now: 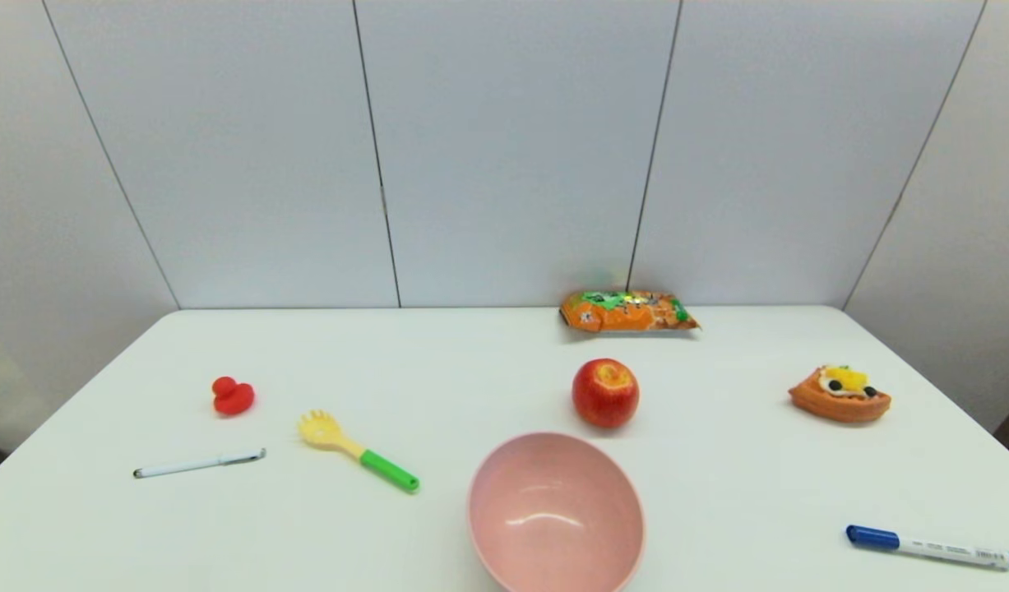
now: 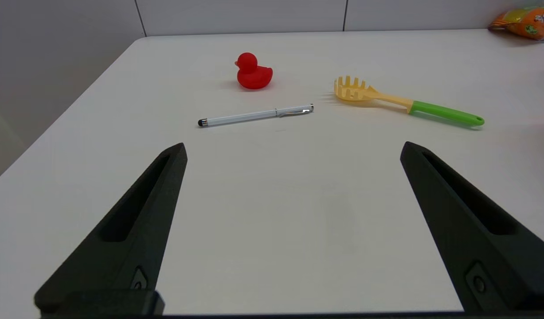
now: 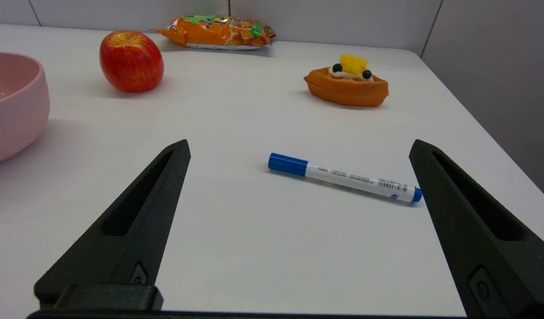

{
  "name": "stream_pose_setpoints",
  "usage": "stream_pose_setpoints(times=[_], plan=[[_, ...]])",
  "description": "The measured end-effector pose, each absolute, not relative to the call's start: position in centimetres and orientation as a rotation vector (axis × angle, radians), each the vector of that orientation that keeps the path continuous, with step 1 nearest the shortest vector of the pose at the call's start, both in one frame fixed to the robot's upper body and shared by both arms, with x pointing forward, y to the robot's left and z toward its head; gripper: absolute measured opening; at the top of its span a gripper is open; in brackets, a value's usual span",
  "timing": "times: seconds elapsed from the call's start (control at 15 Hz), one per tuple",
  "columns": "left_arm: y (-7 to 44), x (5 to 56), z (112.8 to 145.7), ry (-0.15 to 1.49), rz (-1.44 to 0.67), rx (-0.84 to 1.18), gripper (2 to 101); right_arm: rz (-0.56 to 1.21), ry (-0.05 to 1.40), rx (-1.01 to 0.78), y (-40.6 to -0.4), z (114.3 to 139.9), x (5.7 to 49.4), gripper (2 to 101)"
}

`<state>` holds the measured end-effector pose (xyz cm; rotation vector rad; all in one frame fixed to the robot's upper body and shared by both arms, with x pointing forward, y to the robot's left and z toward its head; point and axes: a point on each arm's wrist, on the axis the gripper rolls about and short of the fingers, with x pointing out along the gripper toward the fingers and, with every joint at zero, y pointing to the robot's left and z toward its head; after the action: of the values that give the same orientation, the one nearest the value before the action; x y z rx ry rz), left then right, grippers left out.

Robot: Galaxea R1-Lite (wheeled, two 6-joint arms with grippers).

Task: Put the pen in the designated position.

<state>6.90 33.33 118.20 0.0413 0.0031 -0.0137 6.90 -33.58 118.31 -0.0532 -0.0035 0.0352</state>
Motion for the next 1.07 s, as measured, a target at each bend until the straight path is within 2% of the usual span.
stream_pose_setpoints(times=[1.07], plan=[[33.33,6.90,118.20,0.003,-0.014,0.041,97.8,0.034,-0.003,-0.043,-33.59,118.31,6.90,98.0]])
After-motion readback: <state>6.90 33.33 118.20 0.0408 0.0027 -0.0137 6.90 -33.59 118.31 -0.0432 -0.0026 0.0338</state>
